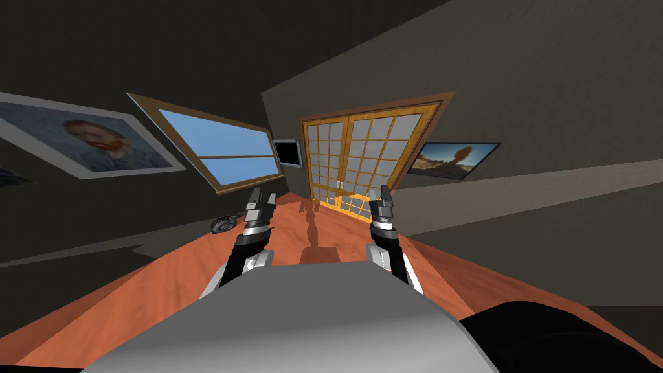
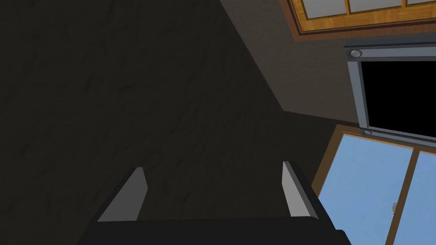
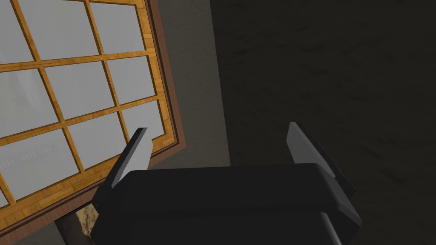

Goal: Pull the door open

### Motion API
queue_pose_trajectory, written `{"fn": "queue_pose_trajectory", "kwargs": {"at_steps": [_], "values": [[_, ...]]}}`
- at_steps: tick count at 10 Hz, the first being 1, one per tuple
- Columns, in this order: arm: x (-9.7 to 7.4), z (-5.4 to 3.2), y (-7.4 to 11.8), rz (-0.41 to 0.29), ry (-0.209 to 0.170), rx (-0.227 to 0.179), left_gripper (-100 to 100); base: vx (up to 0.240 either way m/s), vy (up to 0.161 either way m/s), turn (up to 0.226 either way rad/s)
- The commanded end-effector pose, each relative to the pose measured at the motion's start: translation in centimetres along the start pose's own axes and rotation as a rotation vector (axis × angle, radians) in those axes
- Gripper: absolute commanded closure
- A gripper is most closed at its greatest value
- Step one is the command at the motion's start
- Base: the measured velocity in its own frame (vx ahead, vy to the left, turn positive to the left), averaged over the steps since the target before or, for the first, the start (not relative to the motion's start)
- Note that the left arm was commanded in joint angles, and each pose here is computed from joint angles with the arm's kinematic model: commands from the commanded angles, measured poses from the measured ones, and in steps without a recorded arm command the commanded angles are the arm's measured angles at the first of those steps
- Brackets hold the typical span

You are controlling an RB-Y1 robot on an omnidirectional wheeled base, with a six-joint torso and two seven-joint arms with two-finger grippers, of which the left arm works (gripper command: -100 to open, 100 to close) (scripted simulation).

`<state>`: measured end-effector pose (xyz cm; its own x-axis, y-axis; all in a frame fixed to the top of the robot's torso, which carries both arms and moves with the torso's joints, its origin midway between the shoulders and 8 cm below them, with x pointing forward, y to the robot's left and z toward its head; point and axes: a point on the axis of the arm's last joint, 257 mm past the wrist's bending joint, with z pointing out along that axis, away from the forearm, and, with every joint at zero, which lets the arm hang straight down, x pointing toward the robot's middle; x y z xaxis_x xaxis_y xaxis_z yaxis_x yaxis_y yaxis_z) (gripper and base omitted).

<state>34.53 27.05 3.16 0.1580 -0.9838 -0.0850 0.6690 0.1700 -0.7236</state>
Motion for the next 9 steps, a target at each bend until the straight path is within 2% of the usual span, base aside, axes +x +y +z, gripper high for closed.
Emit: {"fn": "queue_pose_trajectory", "kwargs": {"at_steps": [1, 5, 7, 9], "values": [[0.2, -0.31, 1.2, 0.035, 0.015, -0.018, -100, 0.077, -0.031, -0.064], [0.6, -0.94, 3.5, 0.097, 0.039, -0.049, -100, 0.108, -0.034, -0.051], [0.8, -1.54, 5.4, 0.151, 0.059, -0.075, -100, 0.123, -0.043, -0.078], [0.9, -1.93, 6.5, 0.184, 0.071, -0.090, -100, 0.116, -0.035, -0.052]]}}
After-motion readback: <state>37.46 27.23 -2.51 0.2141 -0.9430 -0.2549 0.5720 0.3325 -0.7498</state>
